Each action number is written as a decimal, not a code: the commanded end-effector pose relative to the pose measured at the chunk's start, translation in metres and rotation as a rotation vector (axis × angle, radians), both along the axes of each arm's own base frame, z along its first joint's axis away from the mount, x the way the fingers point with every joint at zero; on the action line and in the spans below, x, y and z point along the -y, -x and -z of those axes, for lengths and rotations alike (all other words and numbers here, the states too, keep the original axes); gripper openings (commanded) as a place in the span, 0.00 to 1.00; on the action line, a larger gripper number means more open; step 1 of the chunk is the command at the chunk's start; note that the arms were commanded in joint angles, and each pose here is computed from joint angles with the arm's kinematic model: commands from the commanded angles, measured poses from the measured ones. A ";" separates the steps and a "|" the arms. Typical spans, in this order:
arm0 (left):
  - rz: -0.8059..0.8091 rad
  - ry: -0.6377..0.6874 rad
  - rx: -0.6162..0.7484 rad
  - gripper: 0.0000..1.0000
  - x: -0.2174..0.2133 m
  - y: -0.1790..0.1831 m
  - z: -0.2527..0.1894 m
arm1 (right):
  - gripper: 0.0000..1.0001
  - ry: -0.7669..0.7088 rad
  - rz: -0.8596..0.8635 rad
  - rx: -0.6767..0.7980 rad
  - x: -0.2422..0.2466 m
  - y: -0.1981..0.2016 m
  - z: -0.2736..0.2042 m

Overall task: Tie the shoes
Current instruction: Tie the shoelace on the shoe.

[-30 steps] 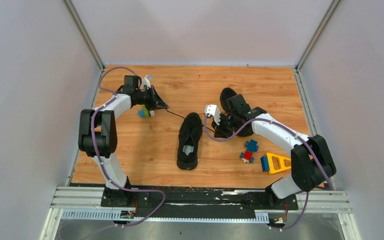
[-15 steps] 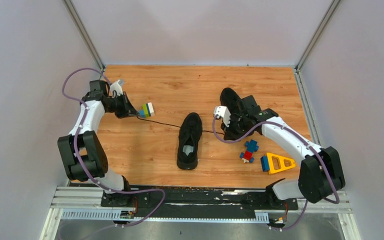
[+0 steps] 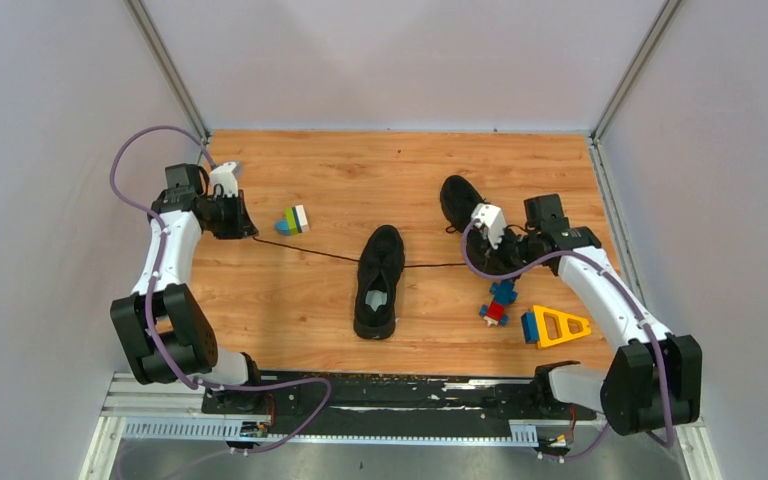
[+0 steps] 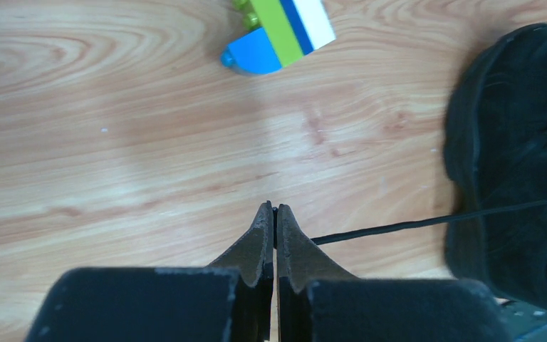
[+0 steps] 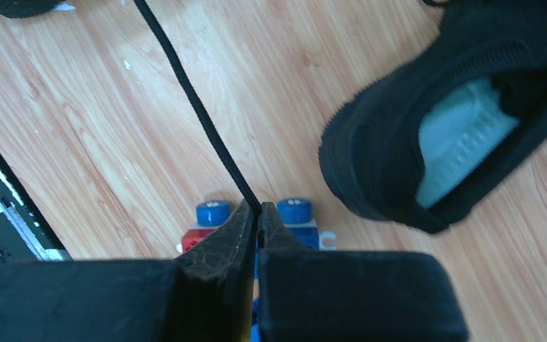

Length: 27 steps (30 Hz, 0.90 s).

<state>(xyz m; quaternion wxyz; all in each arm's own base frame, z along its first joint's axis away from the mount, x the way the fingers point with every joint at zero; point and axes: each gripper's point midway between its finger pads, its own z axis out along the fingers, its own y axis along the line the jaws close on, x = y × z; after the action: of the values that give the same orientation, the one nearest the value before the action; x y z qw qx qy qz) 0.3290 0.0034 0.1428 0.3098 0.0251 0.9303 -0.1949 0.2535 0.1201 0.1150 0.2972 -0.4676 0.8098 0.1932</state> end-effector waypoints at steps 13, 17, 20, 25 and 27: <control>0.037 -0.223 0.115 0.00 -0.040 -0.028 -0.009 | 0.00 -0.027 0.246 0.078 0.069 -0.007 -0.015; 0.039 -0.212 0.096 0.00 -0.039 -0.027 0.003 | 0.00 -0.021 0.307 0.086 0.088 -0.006 -0.012; 0.040 -0.209 0.069 0.00 -0.039 -0.026 0.013 | 0.00 -0.019 0.349 0.078 0.101 -0.004 -0.008; -0.009 -0.330 0.027 0.00 -0.077 -0.018 0.025 | 0.00 -0.016 0.383 0.078 0.113 -0.002 -0.005; -0.040 -0.364 0.024 0.00 -0.096 -0.015 0.025 | 0.00 -0.017 0.392 0.072 0.116 -0.002 -0.003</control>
<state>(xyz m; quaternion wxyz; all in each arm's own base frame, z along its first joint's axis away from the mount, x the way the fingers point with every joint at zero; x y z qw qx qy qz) 0.3440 0.0517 0.1190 0.3069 0.0704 0.9450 -0.0882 0.2535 0.0100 0.1143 0.3460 -0.2972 0.8804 0.1297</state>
